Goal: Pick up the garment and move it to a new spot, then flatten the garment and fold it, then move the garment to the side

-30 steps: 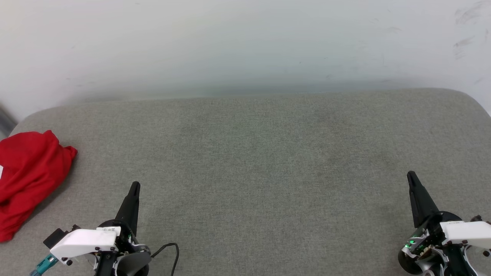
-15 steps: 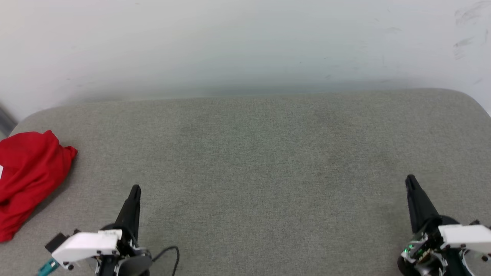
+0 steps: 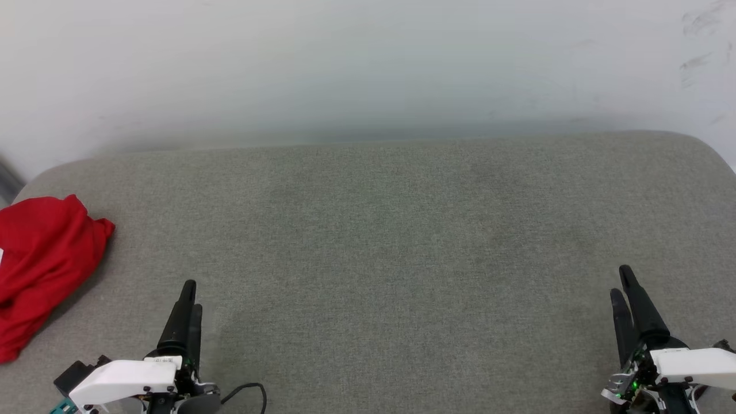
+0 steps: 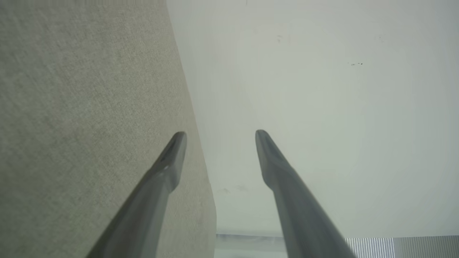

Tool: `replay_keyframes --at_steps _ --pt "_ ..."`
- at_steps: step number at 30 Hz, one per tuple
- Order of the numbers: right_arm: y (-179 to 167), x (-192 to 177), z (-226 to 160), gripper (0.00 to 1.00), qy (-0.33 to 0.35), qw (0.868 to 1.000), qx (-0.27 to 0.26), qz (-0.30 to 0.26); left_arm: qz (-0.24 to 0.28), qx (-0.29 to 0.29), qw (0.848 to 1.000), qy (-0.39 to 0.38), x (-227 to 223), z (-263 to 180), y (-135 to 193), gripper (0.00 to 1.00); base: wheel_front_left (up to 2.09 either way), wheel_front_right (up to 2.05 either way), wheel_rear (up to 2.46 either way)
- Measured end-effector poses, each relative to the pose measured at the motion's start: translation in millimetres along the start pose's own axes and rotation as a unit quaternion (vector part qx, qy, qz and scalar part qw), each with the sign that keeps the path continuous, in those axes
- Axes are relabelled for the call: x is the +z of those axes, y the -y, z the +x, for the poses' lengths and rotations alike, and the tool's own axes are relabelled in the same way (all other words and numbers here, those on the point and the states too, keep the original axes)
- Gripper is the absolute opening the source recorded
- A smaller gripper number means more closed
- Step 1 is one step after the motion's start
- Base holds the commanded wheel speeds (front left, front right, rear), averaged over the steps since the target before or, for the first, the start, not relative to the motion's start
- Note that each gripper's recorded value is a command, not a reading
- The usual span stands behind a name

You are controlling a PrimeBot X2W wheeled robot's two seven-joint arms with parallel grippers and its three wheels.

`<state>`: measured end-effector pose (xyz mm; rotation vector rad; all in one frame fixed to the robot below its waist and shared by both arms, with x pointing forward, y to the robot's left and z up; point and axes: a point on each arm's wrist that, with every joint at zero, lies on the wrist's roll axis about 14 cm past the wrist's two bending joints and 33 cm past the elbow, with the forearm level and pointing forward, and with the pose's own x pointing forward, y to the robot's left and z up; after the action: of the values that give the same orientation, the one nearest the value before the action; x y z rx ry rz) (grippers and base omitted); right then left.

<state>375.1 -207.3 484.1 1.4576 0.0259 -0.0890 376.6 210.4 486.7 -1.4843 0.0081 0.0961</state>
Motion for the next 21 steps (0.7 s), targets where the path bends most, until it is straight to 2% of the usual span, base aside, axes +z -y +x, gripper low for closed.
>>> replay_keyframes --at_steps 10,21 --pt "-16.6 0.6 -0.4 1.00 0.008 0.993 0.024 -0.116 0.107 -0.007 0.994 0.015 3.8 2.4 17.4 1.00 0.00 0.00 0.00" --pt "-32.4 -7.3 0.0 1.00 0.008 0.965 0.050 -0.255 0.234 0.013 0.972 0.017 -3.6 -2.3 14.0 1.00 0.00 0.00 0.00"
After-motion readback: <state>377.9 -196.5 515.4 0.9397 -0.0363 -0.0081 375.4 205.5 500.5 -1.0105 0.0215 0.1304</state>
